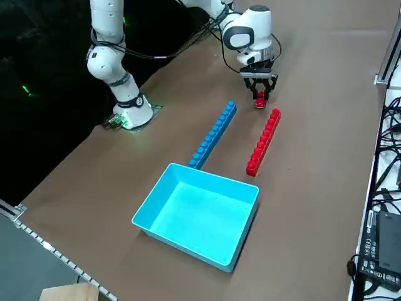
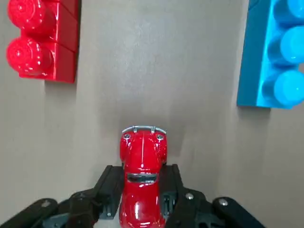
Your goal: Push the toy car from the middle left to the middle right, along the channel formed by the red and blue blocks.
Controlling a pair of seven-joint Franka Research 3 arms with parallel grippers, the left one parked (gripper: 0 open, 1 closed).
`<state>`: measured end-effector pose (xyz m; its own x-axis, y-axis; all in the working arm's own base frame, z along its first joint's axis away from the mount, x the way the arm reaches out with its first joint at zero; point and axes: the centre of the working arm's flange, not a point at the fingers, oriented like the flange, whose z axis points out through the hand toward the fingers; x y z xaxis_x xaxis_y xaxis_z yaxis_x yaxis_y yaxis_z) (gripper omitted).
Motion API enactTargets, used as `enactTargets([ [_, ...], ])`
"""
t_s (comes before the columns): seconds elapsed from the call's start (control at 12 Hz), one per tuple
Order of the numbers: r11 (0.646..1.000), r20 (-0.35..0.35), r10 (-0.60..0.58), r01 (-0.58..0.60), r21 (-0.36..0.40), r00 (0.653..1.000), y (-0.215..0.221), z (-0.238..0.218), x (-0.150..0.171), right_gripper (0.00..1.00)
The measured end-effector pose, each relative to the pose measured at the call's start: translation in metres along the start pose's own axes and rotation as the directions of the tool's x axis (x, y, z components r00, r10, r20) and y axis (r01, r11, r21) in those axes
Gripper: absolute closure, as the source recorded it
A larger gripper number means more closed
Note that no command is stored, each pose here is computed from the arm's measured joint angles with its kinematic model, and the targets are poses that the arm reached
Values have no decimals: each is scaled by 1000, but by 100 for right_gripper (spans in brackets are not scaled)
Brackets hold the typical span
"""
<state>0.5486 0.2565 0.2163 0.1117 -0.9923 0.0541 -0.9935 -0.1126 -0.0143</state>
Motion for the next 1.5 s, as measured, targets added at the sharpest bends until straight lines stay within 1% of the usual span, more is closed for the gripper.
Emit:
enactTargets([
  [0.5, 999, 0, 49, -49, 4, 999, -1, -1, -22, 56],
  [0.92, 998, 1, 68, -68, 4, 998, -3, -2, -36, 56],
  [1.17, 998, 2, 59, -59, 6, 998, -5, -2, -48, 56],
  [1.5, 999, 9, 30, -31, 20, 1000, -8, -4, -75, 56],
])
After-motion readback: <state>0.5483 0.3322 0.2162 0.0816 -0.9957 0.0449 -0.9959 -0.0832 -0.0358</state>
